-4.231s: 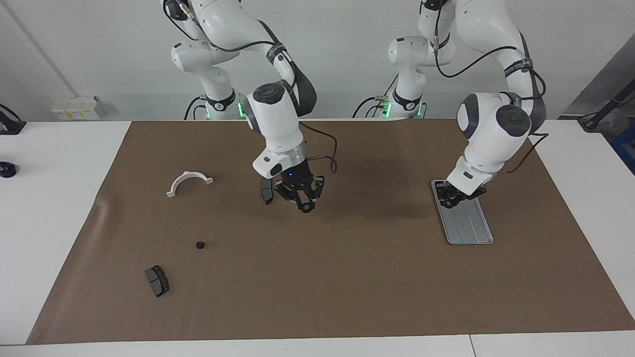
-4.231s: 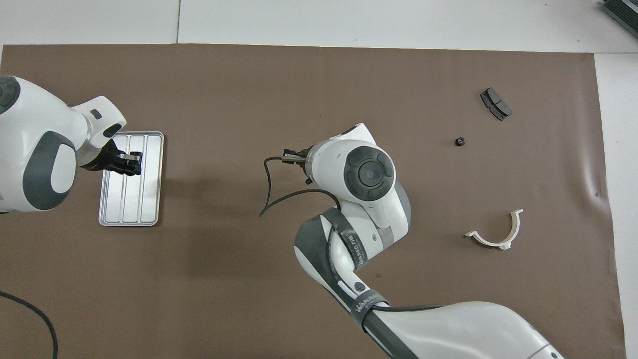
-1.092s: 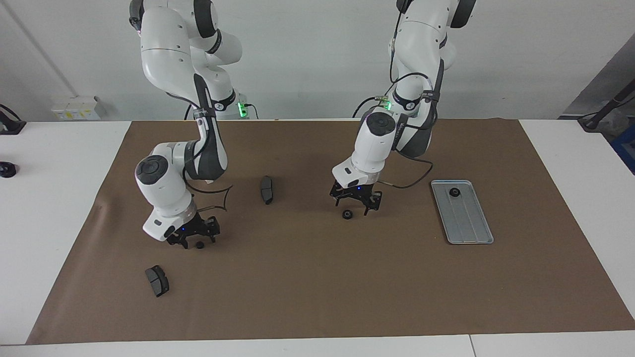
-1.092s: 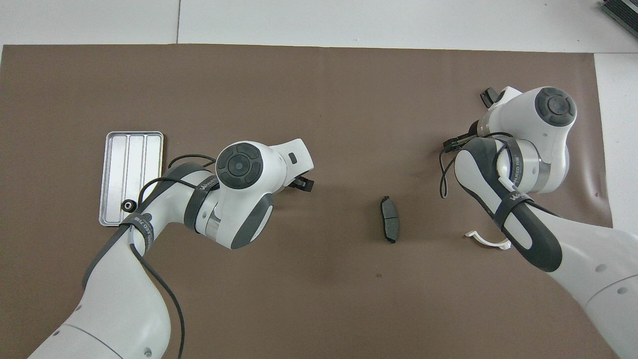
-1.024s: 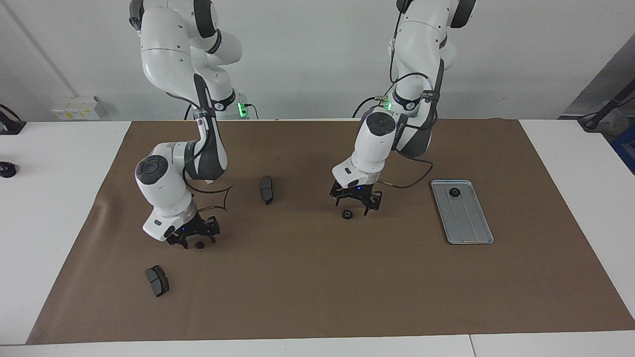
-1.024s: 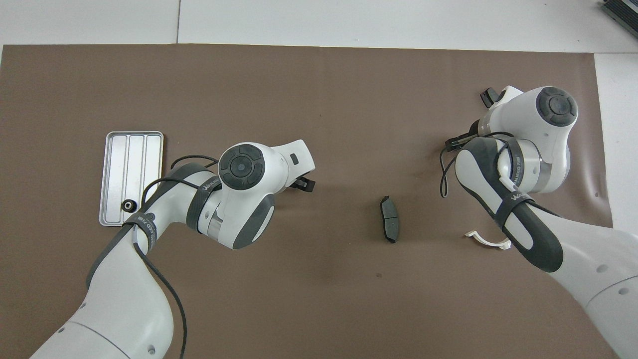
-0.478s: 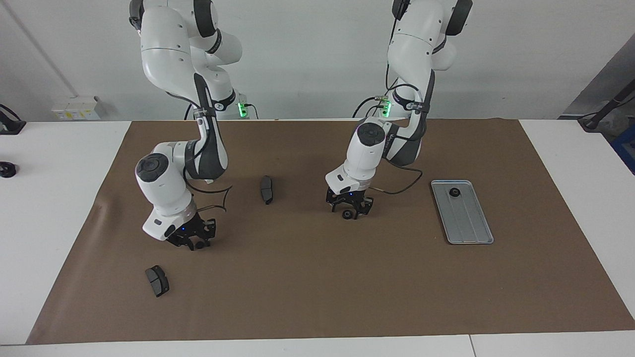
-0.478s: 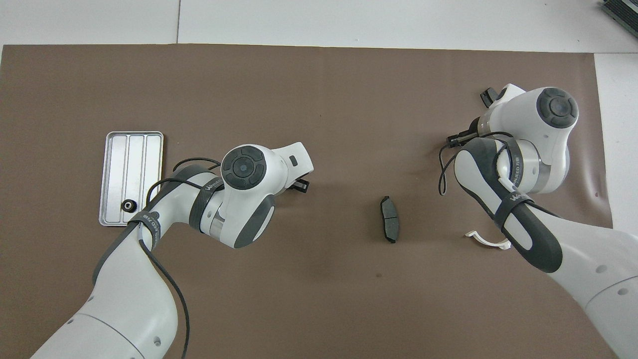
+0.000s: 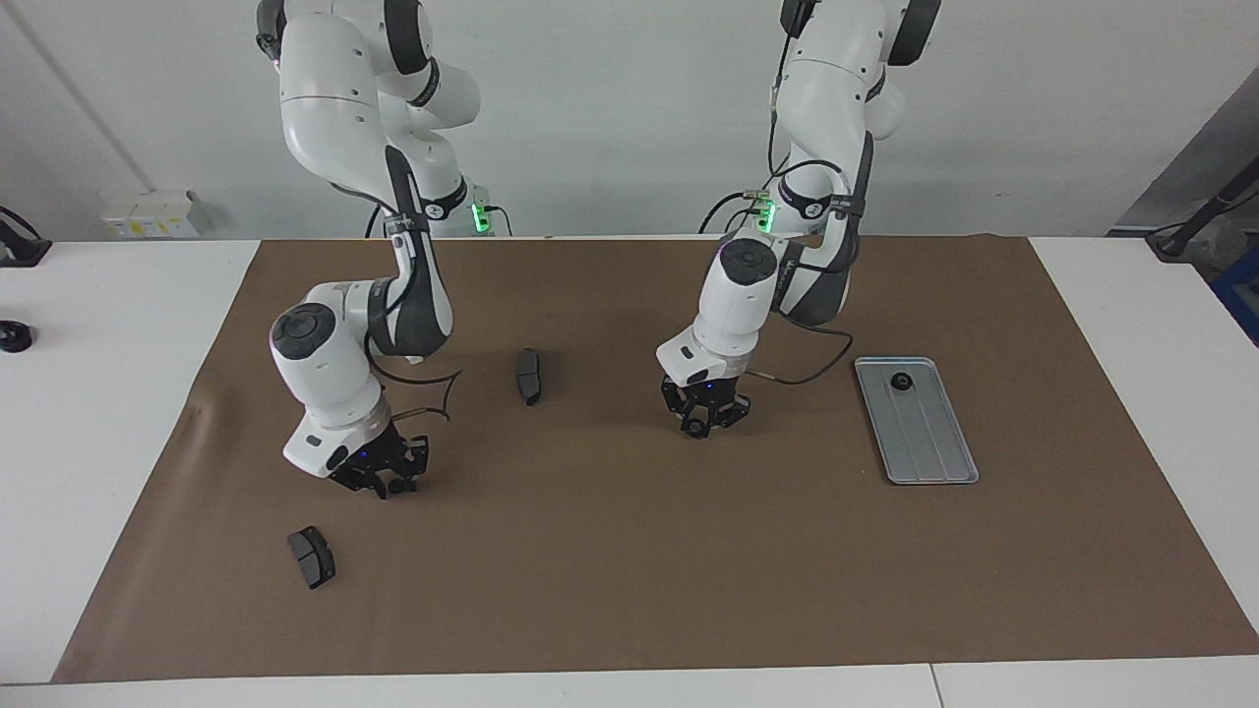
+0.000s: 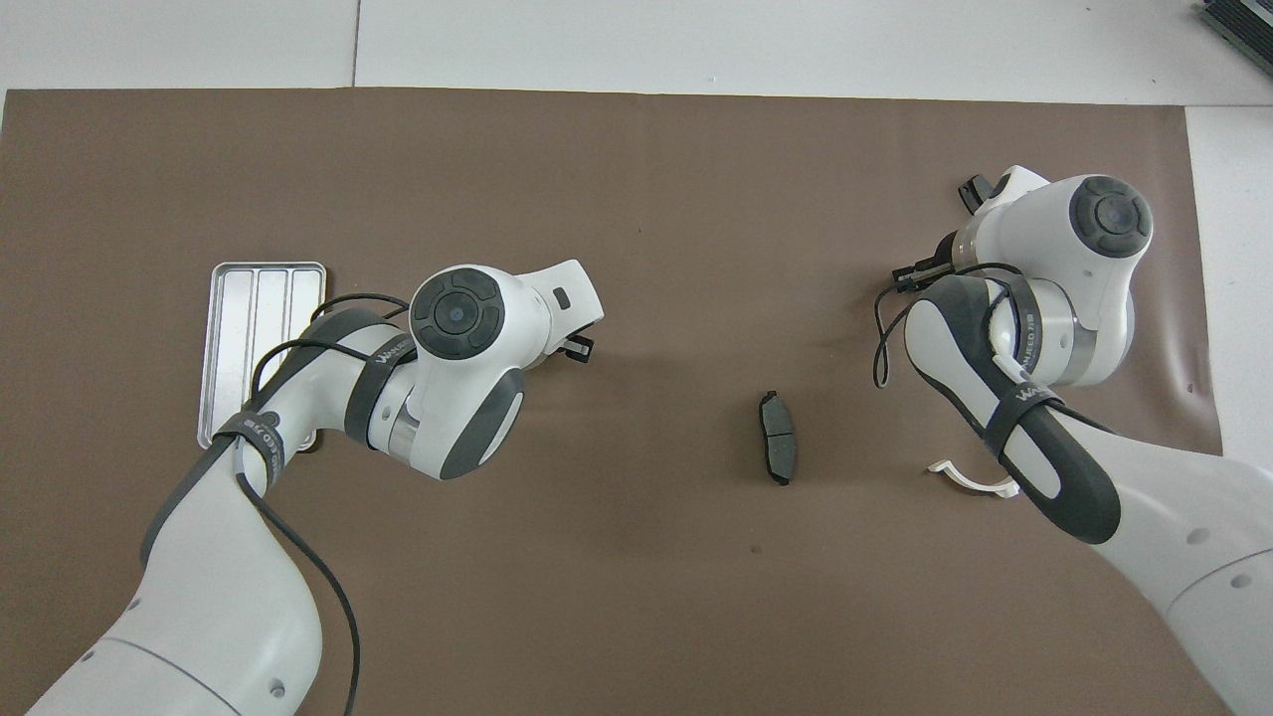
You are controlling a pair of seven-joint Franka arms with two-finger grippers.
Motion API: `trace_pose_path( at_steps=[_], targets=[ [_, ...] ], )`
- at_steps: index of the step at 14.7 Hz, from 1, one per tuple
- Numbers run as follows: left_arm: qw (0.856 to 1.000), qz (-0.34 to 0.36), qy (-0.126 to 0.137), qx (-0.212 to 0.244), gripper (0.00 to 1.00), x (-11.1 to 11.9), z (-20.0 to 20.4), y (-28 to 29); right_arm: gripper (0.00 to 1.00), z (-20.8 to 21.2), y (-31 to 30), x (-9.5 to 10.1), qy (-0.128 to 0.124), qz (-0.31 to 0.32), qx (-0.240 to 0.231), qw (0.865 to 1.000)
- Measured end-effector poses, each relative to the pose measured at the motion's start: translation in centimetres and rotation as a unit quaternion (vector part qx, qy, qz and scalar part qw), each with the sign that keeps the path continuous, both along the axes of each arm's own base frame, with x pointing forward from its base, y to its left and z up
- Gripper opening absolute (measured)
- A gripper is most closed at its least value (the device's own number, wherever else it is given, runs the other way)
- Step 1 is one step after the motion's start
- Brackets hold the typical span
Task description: Pick bearing gear from pile to tray
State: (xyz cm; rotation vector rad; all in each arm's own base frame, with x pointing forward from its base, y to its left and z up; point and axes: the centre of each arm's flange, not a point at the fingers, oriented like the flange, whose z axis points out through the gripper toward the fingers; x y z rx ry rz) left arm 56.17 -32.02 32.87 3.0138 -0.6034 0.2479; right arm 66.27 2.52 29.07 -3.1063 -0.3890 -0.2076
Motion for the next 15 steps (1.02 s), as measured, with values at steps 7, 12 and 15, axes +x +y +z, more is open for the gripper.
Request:
trace_pose_path(
  at_steps=[7,12,15],
  targets=[
    [0.998,0.03,0.031,0.036,0.35,3.0,7.2,13.5,0.23,0.3,0.1,0.1,-0.002,-0.002,0.001,1.0],
    [0.994,0.092,0.05,0.042,0.35,4.7,6.8,26.2,0.23,7.3,4.6,0.4,0.005,-0.07,0.023,0.997],
    [0.992,0.107,0.053,0.041,0.35,4.0,4.9,28.2,0.23,12.2,11.8,0.0,-0.005,-0.115,0.05,0.992]
  ],
)
